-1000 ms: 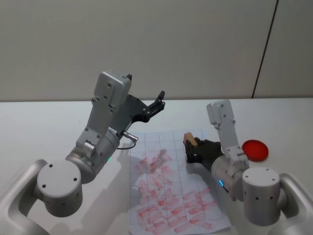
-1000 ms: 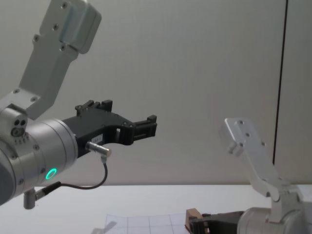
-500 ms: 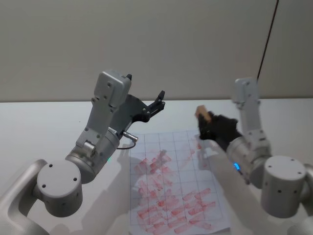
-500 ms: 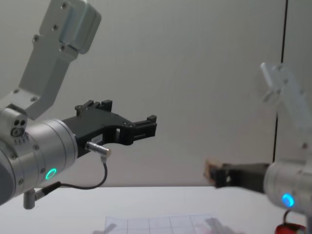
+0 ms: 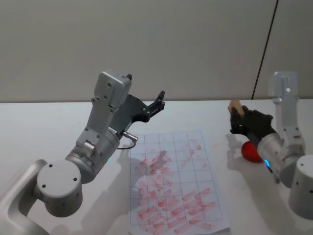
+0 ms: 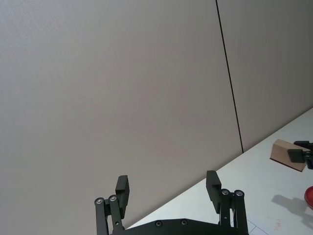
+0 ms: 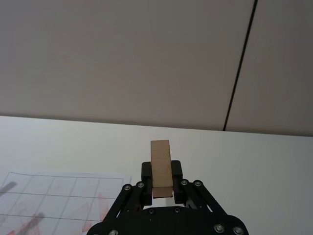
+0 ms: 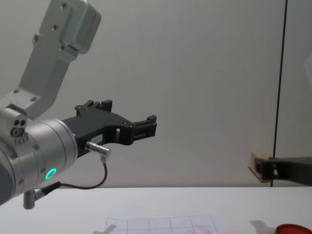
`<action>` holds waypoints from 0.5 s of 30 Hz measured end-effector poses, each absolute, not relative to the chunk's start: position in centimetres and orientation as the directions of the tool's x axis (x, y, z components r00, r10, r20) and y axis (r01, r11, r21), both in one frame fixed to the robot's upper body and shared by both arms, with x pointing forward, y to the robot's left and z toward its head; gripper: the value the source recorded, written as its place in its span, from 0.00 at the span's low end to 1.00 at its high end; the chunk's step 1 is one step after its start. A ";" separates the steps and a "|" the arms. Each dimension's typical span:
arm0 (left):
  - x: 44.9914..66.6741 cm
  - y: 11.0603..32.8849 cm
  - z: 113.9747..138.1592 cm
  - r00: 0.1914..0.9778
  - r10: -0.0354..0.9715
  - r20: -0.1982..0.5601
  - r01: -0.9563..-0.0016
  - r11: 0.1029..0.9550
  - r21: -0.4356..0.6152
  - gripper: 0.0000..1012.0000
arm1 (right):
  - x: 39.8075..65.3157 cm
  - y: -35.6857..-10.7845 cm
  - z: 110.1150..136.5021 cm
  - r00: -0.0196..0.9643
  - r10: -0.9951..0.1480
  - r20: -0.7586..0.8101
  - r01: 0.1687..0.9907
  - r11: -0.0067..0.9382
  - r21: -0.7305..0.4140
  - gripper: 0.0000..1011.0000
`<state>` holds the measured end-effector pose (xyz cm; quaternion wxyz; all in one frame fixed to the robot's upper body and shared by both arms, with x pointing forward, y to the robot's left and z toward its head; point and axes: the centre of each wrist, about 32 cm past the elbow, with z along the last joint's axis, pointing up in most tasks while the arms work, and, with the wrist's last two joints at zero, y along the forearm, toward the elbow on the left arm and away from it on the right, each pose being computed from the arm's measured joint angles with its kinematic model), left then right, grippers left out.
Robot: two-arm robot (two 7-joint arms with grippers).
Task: Use the one hand to pick up the stamp and affix it onto the A4 paper.
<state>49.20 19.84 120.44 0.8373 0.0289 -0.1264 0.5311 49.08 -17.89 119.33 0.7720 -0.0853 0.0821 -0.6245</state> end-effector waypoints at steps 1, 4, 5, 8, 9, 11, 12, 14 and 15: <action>49.2 19.8 120.4 0.404 0.882 0.242 -0.897 0.434 -0.086 0.99 | 49.0 -18.0 119.3 0.202 -0.979 -0.019 0.950 0.201 -0.238 0.21; 49.2 19.8 120.4 0.404 0.882 0.243 -0.897 0.434 -0.086 0.99 | 48.8 -18.7 119.1 0.184 -0.983 -0.014 0.949 0.182 -0.256 0.21; 49.2 19.8 120.4 0.404 0.882 0.242 -0.897 0.434 -0.086 0.99 | 48.7 -18.8 119.0 0.181 -0.983 -0.013 0.949 0.178 -0.260 0.21; 49.2 19.8 120.4 0.404 0.882 0.242 -0.897 0.434 -0.086 0.99 | 48.5 -19.3 118.7 0.168 -0.986 -0.008 0.946 0.164 -0.281 0.21; 49.2 19.8 120.4 0.404 0.882 0.242 -0.897 0.434 -0.086 0.99 | 48.4 -19.4 118.7 0.166 -0.986 -0.007 0.945 0.161 -0.286 0.21; 49.2 19.8 120.4 0.404 0.882 0.242 -0.897 0.434 -0.086 0.99 | 48.2 -19.6 118.4 0.160 -0.987 -0.005 0.941 0.154 -0.300 0.21; 49.2 19.8 120.4 0.404 0.882 0.242 -0.897 0.434 -0.086 0.99 | 48.1 -19.8 118.2 0.156 -0.988 -0.003 0.938 0.150 -0.312 0.21; 49.2 19.8 120.4 0.404 0.882 0.242 -0.897 0.434 -0.086 0.99 | 47.9 -20.0 118.1 0.153 -0.988 -0.002 0.936 0.145 -0.321 0.21; 49.2 19.8 120.4 0.404 0.882 0.242 -0.897 0.434 -0.086 0.99 | 47.9 -20.1 118.0 0.151 -0.989 -0.002 0.935 0.143 -0.326 0.21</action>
